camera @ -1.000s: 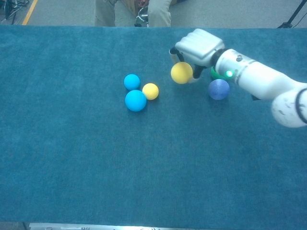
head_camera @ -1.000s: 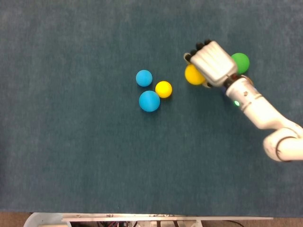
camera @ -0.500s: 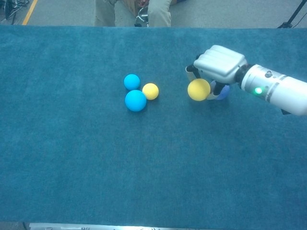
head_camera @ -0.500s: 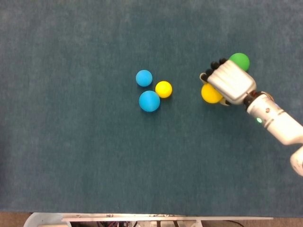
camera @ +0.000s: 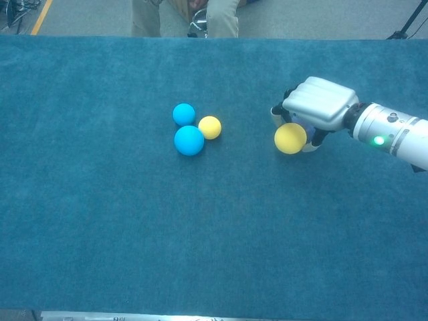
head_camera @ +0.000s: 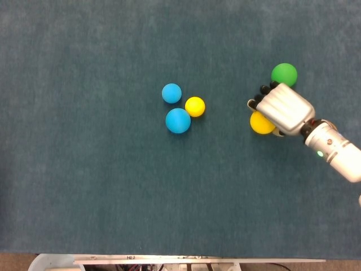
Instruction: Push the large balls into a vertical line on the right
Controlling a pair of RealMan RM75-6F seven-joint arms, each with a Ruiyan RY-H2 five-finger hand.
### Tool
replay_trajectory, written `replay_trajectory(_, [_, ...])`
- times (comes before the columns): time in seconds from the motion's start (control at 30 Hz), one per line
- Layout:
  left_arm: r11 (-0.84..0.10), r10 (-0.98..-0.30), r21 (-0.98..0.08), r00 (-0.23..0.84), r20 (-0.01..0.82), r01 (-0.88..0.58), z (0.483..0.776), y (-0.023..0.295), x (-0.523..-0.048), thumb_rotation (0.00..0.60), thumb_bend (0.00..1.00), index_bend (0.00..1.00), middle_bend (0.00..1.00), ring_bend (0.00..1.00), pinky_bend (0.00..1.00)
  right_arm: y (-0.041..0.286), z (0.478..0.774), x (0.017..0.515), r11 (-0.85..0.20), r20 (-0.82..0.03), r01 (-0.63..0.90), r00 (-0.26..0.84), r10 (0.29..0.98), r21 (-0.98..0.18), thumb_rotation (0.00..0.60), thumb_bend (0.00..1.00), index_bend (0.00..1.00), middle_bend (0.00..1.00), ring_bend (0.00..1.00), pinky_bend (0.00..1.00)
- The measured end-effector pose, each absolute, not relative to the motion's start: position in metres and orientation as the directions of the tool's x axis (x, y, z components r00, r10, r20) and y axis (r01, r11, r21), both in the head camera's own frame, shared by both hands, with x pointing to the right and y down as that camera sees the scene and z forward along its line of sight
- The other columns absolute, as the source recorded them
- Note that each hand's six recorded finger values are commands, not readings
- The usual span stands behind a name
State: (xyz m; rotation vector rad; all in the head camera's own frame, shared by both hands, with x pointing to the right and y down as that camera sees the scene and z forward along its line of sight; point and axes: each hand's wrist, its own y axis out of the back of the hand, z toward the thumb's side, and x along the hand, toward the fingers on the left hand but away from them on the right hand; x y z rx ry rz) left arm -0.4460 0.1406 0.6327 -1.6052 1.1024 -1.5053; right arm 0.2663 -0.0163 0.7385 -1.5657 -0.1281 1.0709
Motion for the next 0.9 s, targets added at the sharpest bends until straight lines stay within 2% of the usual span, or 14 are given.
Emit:
replay_trajectory(0.37, [-0.421,-0.904,-0.897,-0.022,0.428,-0.134,0.633,0.141,-0.446,0.6,0.4,0.32,0.17,0.24,0.28,-0.013,0.74,0.268,-0.325,-0.575,-0.486,0.562,0.595,-0.811,0.6,0.07,0.22,0.39,0.25,0.35])
replay_trajectory(0.7, [-0.418,-0.905,-0.899,-0.024,0.424,-0.133,0.632,0.141,-0.447,0.6,0.4,0.32,0.17,0.24,0.28,-0.018,0.727,0.259,-0.322,-0.546,-0.449,0.58,0.605,-0.834,0.6,0.07,0.21,0.38,0.24,0.35])
replay_trajectory(0.9, [-0.42,-0.904,-0.898,-0.021,0.426,-0.133,0.632,0.141,-0.446,0.6,0.4,0.32,0.17,0.24,0.28,-0.006,0.729,0.242,-0.332,-0.546,-0.435,0.628,0.555,-0.837,0.6,0.07,0.21,0.38,0.24,0.35])
